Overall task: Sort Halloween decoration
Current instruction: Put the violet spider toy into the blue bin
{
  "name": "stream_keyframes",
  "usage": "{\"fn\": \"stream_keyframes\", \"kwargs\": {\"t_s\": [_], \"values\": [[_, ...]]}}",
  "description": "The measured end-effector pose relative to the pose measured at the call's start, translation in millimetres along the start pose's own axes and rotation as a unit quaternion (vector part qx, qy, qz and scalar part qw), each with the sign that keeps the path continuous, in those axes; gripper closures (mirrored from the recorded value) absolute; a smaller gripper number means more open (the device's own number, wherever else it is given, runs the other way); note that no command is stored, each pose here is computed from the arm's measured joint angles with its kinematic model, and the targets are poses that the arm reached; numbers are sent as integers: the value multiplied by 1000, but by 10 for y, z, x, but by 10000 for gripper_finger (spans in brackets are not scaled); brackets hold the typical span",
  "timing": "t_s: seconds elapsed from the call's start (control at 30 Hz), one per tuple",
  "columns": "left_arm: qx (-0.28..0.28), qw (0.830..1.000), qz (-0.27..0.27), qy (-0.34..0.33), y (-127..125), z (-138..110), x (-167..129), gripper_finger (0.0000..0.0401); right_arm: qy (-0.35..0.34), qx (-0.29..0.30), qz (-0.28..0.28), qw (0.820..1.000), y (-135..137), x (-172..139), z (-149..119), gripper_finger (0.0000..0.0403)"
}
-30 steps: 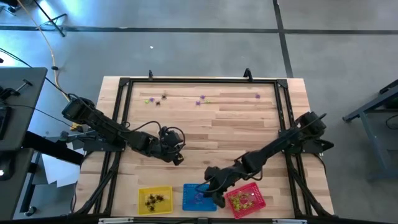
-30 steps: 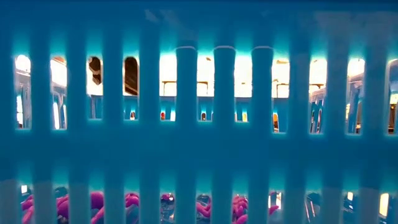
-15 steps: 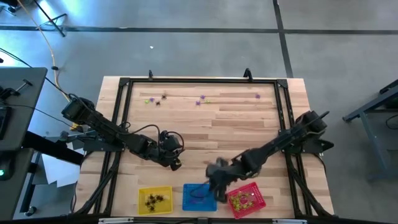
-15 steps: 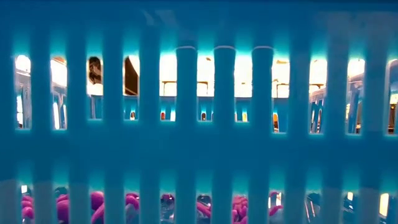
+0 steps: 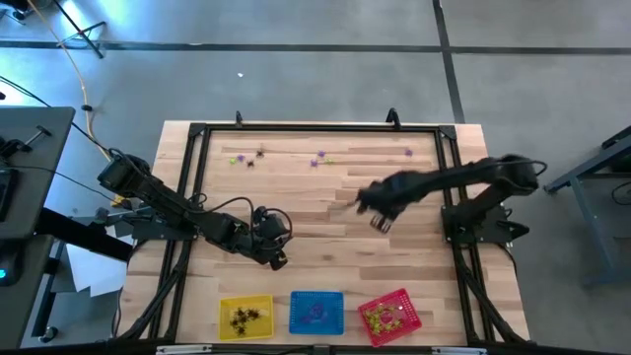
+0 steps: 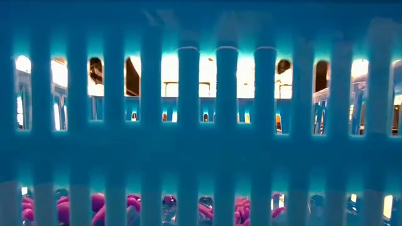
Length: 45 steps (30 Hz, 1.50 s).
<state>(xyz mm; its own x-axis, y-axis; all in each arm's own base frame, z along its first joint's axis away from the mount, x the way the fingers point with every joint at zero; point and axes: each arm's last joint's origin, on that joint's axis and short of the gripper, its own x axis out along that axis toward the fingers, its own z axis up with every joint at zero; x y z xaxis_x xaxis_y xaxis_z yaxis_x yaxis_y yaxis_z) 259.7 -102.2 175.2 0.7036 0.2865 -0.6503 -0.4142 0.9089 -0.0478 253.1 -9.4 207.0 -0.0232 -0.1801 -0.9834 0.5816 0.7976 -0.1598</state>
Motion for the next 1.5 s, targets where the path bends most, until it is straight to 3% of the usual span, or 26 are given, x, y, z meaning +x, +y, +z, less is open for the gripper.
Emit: {"fn": "stream_keyframes", "kwargs": {"t_s": [0.3, 0.6, 1.03, 1.5], "values": [[7, 1000, 18, -11, 28, 21, 15, 323, -69, 155, 20, 985, -1086, 406, -60, 297], [6, 999, 44, -17, 133, 94, 86, 323, -108, 243, 9, 964, -1749, 649, -17, 295], [14, 997, 69, -16, 272, 176, 171, 323, -126, 248, 25, 960, -2112, 784, 177, 294], [28, 996, 84, -13, 352, 218, 215, 323, -21, 251, 27, 967, -2274, 1081, 467, 295]]}}
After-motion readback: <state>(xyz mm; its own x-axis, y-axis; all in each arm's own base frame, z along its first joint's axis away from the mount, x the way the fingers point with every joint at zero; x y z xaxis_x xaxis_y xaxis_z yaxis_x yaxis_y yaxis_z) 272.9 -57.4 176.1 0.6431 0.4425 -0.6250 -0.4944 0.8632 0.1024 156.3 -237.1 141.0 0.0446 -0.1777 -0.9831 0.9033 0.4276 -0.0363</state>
